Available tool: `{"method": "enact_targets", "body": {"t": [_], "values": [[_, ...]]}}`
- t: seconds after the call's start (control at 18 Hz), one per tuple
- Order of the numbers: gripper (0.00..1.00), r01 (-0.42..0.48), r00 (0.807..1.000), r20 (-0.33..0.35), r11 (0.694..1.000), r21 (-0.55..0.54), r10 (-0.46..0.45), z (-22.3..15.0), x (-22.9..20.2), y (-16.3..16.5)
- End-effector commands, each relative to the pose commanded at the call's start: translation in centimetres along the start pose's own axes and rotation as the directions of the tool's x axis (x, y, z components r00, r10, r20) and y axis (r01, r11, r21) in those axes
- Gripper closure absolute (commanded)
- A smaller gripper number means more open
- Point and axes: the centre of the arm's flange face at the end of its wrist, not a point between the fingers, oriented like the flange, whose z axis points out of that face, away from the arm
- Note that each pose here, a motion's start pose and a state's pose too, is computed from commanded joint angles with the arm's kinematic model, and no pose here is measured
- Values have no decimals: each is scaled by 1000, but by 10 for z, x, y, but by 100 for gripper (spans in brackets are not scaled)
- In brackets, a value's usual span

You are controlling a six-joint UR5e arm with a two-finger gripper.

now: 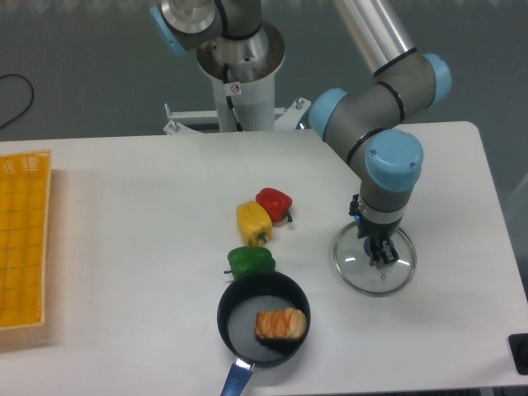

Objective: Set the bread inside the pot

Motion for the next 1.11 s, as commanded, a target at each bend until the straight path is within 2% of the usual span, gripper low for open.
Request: {"method": "enact_targets", "body": {"t": [0.28, 0.5, 0.67, 0.89, 1.11], "values": [[100, 30, 999, 25, 1000, 0, -30, -32, 14, -68], [100, 81, 996, 34, 997, 14, -82, -35, 21, -128], [100, 110, 994, 24, 994, 21, -111, -25, 23, -159], [100, 115, 993, 25, 993, 23, -116, -1, 16, -181], [100, 123, 992, 36, 992, 19, -124, 16, 6, -184]]}}
